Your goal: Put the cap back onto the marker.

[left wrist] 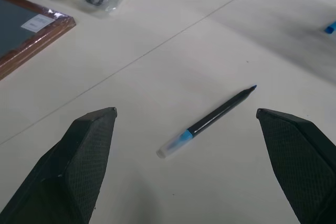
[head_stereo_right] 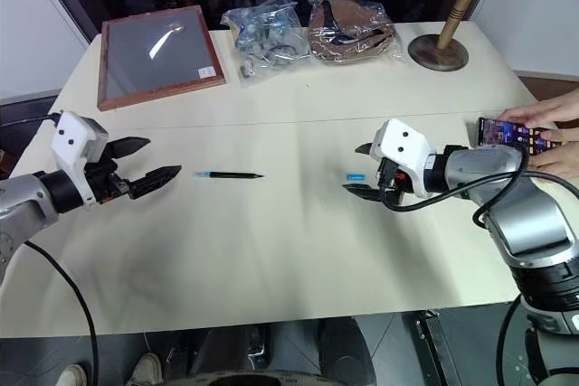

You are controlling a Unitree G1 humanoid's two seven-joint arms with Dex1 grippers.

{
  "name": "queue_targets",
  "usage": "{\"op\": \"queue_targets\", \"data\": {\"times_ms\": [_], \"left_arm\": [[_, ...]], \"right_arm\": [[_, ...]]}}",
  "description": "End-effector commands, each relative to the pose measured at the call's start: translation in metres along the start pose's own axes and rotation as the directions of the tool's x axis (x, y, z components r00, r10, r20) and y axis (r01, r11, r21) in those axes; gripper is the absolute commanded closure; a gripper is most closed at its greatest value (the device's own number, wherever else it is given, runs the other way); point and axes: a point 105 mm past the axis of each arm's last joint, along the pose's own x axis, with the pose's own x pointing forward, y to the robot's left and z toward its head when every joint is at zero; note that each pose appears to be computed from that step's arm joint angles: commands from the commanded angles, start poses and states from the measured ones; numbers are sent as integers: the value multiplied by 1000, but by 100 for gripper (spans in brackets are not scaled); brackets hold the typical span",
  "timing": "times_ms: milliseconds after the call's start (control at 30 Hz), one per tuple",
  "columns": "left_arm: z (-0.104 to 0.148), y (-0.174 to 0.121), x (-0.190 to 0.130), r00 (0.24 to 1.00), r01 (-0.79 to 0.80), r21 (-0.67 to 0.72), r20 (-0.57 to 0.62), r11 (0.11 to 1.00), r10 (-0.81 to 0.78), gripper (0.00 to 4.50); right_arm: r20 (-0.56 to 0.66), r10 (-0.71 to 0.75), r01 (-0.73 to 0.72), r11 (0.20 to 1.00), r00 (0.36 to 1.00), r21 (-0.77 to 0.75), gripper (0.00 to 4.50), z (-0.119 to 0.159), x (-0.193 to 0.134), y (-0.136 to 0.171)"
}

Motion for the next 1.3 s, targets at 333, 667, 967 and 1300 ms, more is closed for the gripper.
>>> {"op": "queue_targets", "data": {"times_ms": [333, 667, 967, 1300], "left_arm": [[12, -1, -2, 999, -22, 30, 30, 999, 21, 3], [11, -4, 3, 1000, -4, 19, 30, 1000, 3, 3], [7, 1, 29, 987, 162, 39, 19, 986, -163, 3], [-17, 22, 95, 900, 435, 210, -86, 876, -427, 3]], "right_arm": [[29, -3, 4, 999, 1000, -45, 67, 11, -1, -1], [10, -8, 8, 999, 1000, -35, 67, 6, -5, -1], [14, -45, 45, 999, 999, 13, 67, 5, -9, 7], [9, -136, 135, 987, 991, 82, 67, 4, -13, 29]]}}
